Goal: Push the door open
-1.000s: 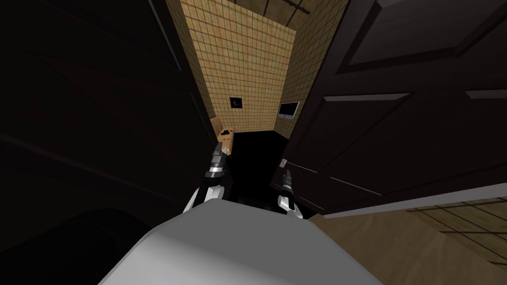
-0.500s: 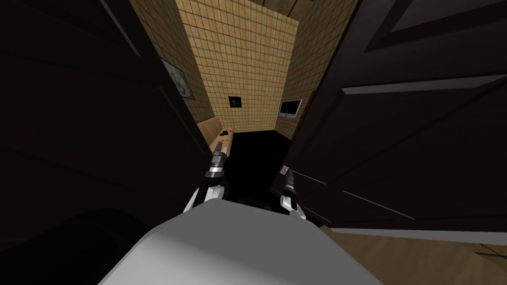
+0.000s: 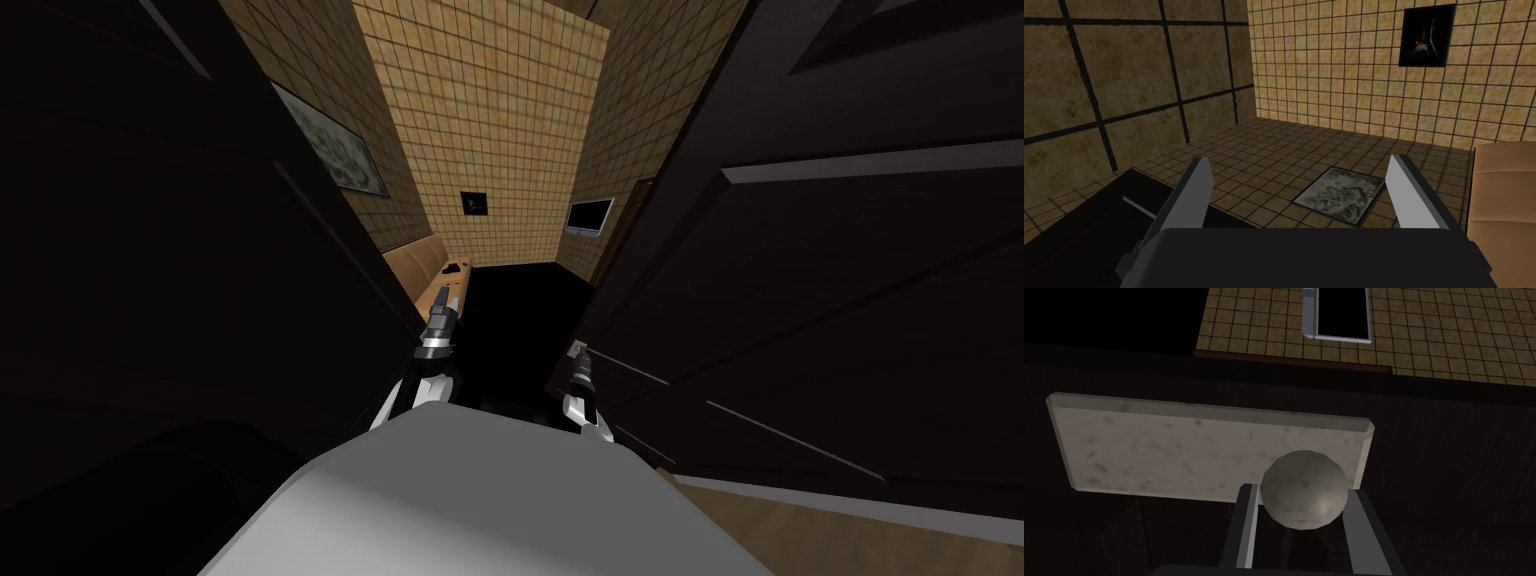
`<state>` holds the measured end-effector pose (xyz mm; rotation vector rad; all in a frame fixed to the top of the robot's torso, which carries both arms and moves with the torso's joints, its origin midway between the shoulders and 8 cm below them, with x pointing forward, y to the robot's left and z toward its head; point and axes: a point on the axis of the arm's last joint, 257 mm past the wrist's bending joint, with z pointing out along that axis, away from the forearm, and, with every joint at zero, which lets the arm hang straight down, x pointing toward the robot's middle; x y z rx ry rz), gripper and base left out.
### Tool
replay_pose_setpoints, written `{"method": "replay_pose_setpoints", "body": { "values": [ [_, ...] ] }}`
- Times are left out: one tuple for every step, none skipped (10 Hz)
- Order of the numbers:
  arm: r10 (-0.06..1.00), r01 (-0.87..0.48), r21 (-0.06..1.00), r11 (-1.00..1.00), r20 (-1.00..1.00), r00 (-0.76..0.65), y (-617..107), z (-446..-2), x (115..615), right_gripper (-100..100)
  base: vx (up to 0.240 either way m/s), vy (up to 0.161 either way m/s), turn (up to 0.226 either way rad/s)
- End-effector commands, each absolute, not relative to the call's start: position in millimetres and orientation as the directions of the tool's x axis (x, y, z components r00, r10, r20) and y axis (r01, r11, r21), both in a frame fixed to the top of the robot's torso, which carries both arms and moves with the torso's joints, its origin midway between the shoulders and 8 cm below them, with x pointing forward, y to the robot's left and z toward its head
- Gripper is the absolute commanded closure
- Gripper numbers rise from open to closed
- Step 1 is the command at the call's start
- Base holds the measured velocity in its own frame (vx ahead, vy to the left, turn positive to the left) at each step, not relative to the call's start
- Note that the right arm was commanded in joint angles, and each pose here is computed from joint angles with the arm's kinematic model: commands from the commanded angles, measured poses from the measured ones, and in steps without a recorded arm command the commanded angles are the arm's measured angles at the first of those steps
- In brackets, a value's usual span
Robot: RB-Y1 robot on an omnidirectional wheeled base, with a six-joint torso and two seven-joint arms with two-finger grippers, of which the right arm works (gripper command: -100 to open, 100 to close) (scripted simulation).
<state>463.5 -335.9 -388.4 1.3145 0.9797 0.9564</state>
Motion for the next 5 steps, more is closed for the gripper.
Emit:
{"method": "replay_pose_setpoints", "body": {
  "values": [
    [0.949,-0.004,1.0,0.03,-0.027,0.313,-336,-389,463,100,-0.022,0.005,0.003],
    [0.949,-0.004,1.0,0.03,-0.027,0.313,-336,-389,463,100,-0.013,0.004,-0.001],
    [0.949,-0.004,1.0,0.03,-0.027,0.313,-336,-389,463,100,-0.008,0.004,-0.002],
    [0.949,-0.004,1.0,0.03,-0.027,0.313,-336,-389,463,100,0.0,0.0,0.0],
    [0.942,0.003,0.999,0.041,-0.039,0.333,-351,-390,460,100,0.12,0.015,-0.022]
  ]
}}
